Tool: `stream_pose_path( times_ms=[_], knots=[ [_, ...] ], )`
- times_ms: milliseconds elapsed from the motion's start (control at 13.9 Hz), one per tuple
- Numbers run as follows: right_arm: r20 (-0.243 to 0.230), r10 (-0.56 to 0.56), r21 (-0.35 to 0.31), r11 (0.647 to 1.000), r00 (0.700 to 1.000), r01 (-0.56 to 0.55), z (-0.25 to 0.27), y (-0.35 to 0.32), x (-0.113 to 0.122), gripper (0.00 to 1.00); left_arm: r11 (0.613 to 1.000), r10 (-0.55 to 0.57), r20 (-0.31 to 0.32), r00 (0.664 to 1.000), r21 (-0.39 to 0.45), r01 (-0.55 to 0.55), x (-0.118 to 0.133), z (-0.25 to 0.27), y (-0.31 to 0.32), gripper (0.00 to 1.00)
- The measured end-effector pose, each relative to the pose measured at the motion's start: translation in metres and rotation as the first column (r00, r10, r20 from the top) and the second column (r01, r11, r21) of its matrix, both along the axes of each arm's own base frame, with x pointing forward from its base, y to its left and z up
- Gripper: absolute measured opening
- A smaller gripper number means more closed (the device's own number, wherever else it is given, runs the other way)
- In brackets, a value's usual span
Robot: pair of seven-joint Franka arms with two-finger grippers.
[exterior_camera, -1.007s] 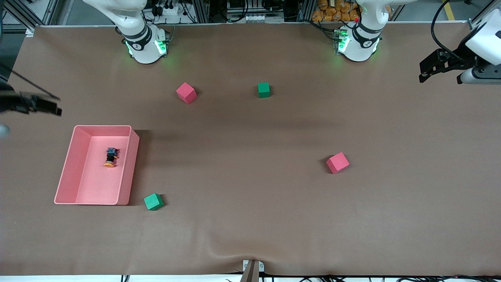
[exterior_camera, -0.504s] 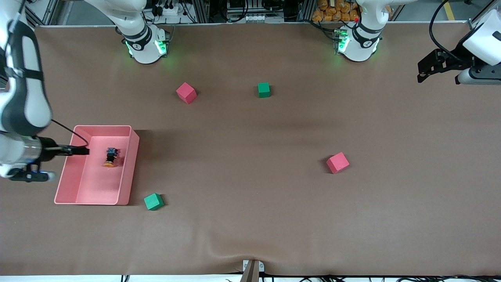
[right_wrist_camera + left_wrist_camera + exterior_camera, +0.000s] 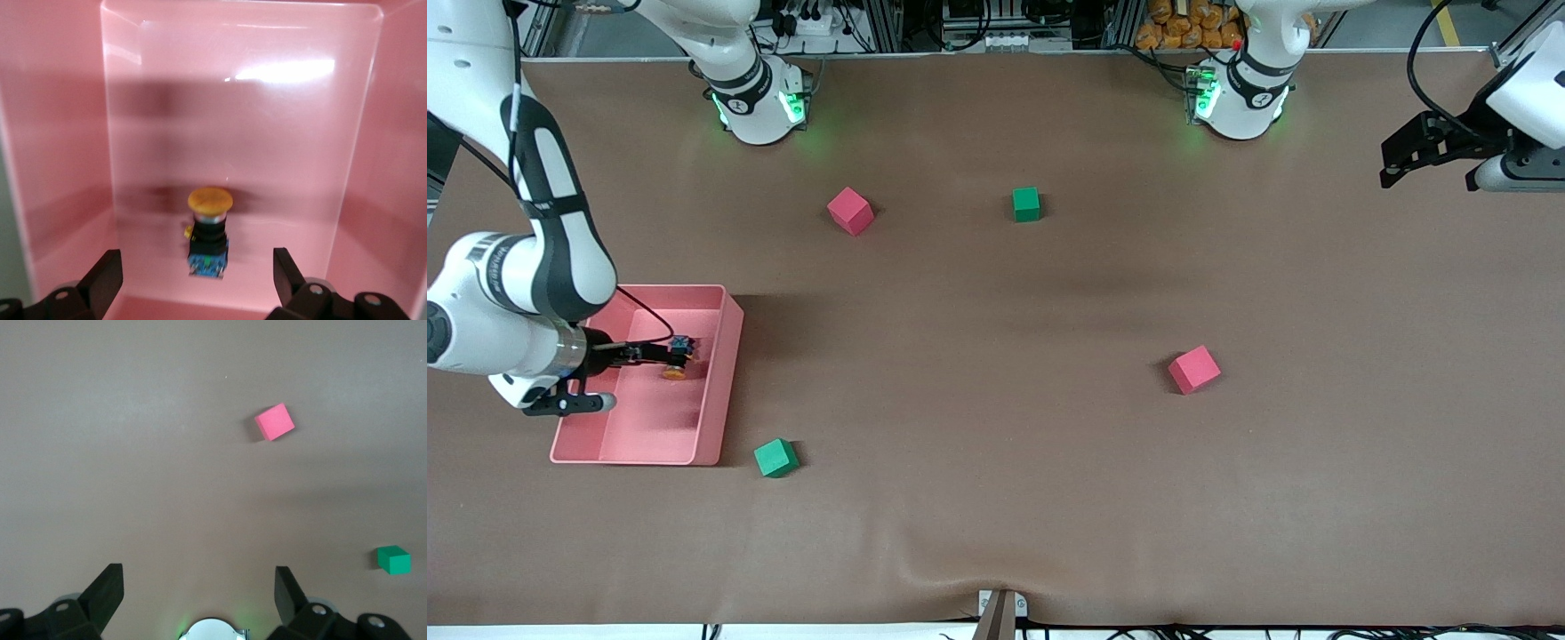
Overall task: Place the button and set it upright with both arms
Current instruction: 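Close the right gripper on the button's blue base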
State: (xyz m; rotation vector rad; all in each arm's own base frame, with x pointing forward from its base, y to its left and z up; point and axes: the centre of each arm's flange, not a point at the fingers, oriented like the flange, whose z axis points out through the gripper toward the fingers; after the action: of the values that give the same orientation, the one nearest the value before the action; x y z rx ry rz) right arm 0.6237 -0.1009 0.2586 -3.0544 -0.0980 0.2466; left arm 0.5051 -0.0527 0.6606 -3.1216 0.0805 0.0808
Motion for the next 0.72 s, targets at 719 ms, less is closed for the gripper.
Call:
stream_pose_path(
  times_ms=[719],
  knots=[
    [-0.003,-0.034,0.044,0.998,0.999,0.034,-0.069,-0.004,-0.01,1.0,1.0,0.009,0.004,1.0,0.009,-0.009,-0.028,0.029,0.003,1.0]
  ],
)
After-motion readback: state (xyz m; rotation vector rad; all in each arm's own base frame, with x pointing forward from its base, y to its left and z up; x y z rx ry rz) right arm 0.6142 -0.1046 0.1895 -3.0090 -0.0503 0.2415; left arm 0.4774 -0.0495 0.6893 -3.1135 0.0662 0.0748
